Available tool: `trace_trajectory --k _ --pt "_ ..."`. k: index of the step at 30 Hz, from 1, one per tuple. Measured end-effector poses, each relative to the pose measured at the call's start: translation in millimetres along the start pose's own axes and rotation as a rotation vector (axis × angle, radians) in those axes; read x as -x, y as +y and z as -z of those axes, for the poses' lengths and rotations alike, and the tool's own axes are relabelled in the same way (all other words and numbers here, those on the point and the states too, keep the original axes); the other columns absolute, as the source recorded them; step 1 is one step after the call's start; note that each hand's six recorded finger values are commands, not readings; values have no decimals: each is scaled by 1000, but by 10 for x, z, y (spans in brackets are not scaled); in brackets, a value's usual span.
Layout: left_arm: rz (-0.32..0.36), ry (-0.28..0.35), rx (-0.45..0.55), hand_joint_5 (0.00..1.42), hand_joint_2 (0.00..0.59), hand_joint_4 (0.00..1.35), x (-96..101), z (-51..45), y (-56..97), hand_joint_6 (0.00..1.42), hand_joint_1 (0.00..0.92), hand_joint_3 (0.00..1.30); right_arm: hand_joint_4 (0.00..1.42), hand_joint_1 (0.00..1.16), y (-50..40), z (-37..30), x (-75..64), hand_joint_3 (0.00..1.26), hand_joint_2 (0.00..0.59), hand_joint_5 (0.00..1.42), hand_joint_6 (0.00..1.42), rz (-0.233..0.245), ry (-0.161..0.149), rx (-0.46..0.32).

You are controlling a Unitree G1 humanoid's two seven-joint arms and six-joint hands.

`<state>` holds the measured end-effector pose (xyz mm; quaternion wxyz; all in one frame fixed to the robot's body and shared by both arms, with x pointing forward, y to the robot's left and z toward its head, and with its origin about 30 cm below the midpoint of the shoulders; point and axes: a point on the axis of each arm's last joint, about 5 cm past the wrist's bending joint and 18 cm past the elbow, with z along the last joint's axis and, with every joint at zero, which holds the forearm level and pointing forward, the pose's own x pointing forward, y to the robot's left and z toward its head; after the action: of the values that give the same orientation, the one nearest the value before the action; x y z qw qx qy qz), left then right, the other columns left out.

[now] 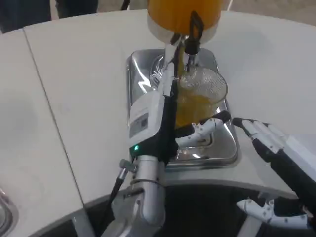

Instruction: Grasp the cup under the faucet to collect the drink, then remove the cup.

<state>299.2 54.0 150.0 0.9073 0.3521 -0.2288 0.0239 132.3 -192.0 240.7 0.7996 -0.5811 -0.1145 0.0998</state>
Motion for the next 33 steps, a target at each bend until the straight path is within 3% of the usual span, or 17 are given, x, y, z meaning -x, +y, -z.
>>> trace_trajectory --k 3,6,8,9,11,13,18,23,33 --pt "-24 25 -15 566 63 141 -28 -52 -66 803 394 81 0 532 -9 -8 14 15 385 3 128 4 21 -17" --pt "-62 32 -44 818 70 366 -73 -111 -113 1106 427 229 0 523 -16 -12 22 17 386 3 128 6 36 -35" --pt "-97 41 -43 988 74 602 -72 -130 -158 1314 452 396 0 520 -12 -13 19 16 386 3 128 6 45 -37" --pt "-112 45 -44 1116 76 783 -69 -123 -165 1402 484 540 0 519 -9 -17 17 16 386 3 128 7 47 -35" --pt "-137 50 -46 1292 78 1014 -62 -99 -177 1424 503 772 0 494 0 -16 -6 16 381 3 128 4 46 -41" --pt "-166 58 -37 1373 72 1109 -50 -69 -189 1424 531 890 0 486 2 -1 -60 16 380 3 128 7 54 -60" --pt "-201 61 -22 1422 60 1107 -21 -22 -219 1424 605 1028 0 480 -1 1 -123 10 383 2 128 6 47 -65" --pt "-214 70 9 1424 51 1098 -13 1 -219 1424 624 1068 0 480 15 21 -145 7 390 2 128 -21 56 -65" --pt "-228 78 45 1424 44 1085 -15 32 -198 1424 630 1084 0 481 -6 12 -165 6 397 0 128 -29 36 -79"
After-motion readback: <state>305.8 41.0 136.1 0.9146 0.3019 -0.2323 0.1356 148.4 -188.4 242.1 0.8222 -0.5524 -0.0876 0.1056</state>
